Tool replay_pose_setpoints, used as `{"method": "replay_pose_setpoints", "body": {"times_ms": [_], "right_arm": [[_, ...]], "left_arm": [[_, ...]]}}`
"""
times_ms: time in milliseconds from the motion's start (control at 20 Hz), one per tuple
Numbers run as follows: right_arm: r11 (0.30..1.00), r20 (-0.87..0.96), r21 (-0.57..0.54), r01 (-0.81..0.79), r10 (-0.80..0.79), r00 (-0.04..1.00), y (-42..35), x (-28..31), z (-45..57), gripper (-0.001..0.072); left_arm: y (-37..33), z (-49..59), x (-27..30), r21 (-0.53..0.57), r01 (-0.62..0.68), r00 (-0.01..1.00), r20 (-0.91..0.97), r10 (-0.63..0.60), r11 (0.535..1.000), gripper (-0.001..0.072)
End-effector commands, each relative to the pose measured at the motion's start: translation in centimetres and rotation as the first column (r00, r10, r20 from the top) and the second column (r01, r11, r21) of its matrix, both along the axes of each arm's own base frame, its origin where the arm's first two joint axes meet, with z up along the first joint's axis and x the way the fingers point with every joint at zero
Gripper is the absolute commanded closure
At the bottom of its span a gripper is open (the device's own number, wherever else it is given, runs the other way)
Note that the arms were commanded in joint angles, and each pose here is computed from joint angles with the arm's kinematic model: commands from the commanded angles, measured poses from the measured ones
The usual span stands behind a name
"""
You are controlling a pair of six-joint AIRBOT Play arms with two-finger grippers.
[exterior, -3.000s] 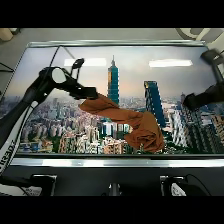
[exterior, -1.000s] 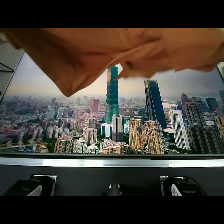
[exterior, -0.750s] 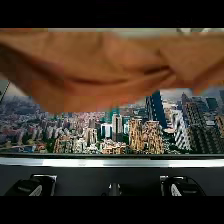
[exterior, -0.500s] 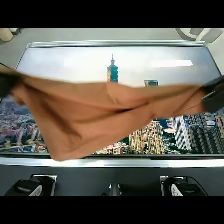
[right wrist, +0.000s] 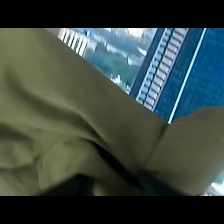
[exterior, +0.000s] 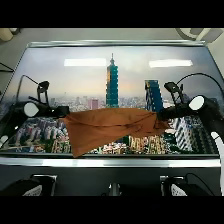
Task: Fold the shirts.
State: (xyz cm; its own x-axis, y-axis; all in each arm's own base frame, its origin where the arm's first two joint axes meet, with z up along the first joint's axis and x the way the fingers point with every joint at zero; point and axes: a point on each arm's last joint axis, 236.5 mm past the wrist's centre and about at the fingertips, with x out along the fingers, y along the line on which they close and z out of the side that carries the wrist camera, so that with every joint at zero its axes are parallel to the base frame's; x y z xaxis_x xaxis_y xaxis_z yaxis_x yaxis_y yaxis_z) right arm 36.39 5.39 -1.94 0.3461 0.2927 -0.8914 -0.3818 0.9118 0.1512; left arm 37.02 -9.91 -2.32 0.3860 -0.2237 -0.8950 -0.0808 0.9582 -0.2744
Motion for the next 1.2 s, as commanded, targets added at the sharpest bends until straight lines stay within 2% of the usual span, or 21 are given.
{"method": "replay_pose_setpoints", "body": {"times_ms": [0,100,150,250,350,500,550,600,650,750,850,950,1050,1100,1150], "right_arm": [[1.000,0.023,0.015,0.025,-0.025,0.999,0.1,1.5,-0.2,0.0068],[0.992,0.034,-0.124,-0.011,0.015,0.999,-3.5,2.3,2.5,0.0030],[0.985,0.054,-0.169,0.025,-0.016,0.998,-6.3,2.9,4.5,0.0025],[0.974,0.114,-0.107,0.200,-0.187,0.976,-11.2,4.1,7.8,0.0029],[0.952,0.063,-0.061,0.301,-0.297,0.953,-14.9,2.5,7.4,0.0046],[0.971,-0.207,-0.031,0.237,-0.238,0.949,-14.9,-3.2,2.7,0.0046],[0.971,-0.249,-0.015,0.239,-0.235,0.939,-14.4,-4.1,1.3,0.0058],[0.971,-0.275,-0.002,0.239,-0.230,0.934,-13.7,-4.7,0.1,0.0112],[0.974,-0.304,0.004,0.229,-0.216,0.928,-13.0,-5.4,-0.8,0.0111],[0.977,-0.350,0.026,0.211,-0.188,0.918,-11.8,-6.7,-2.1,0.0101],[0.983,-0.376,0.045,0.177,-0.147,0.915,-11.1,-7.7,-2.8,0.0022],[0.982,-0.387,0.080,0.174,-0.130,0.913,-10.2,-8.1,-3.1,0.0020],[0.959,-0.368,0.184,0.216,-0.136,0.920,-7.9,-7.3,-3.3,0.0004],[0.947,-0.353,0.218,0.235,-0.147,0.924,-7.2,-6.8,-3.5,0.0004],[0.942,-0.349,0.223,0.252,-0.164,0.923,-7.1,-6.6,-4.0,0.0004]], "left_arm": [[-0.5,-3.3,1.7,-0.042,-0.039,0.988,-0.148,0.033,0.998,-0.0013],[1.2,-1.7,0.7,-0.025,0.034,0.973,-0.228,-0.039,0.999,-0.0013],[2.2,-0.8,-0.2,-0.021,0.074,0.966,-0.247,-0.077,0.997,-0.0013],[3.8,0.5,-3.3,-0.026,0.088,0.950,-0.297,-0.092,0.996,-0.0013],[3.8,0.1,-7.3,-0.048,0.072,0.940,-0.331,-0.084,0.996,-0.0013],[0.3,-3.4,-14.8,-0.182,0.024,0.904,-0.415,-0.099,0.983,-0.0013],[-0.8,-4.8,-16.3,-0.209,0.004,0.904,-0.417,-0.093,0.978,-0.0013],[-1.8,-6.1,-17.6,-0.238,-0.021,0.905,-0.418,-0.083,0.971,-0.0013],[-2.7,-7.2,-18.5,-0.260,-0.044,0.902,-0.425,-0.073,0.965,-0.0013],[-3.8,-8.5,-19.3,-0.275,-0.061,0.899,-0.432,-0.066,0.960,-0.0013],[-4.9,-8.9,-19.4,-0.287,-0.054,0.904,-0.421,-0.075,0.956,-0.0005],[-6.0,-9.1,-18.7,-0.297,-0.059,0.916,-0.395,-0.067,0.953,0.0015],[-6.4,-9.5,-16.9,-0.281,-0.069,0.944,-0.329,-0.029,0.957,0.0213],[-6.5,-9.4,-16.1,-0.278,-0.076,0.955,-0.296,-0.011,0.957,0.0339],[-6.6,-9.2,-15.6,-0.282,-0.078,0.960,-0.279,-0.003,0.956,0.0558]]}}
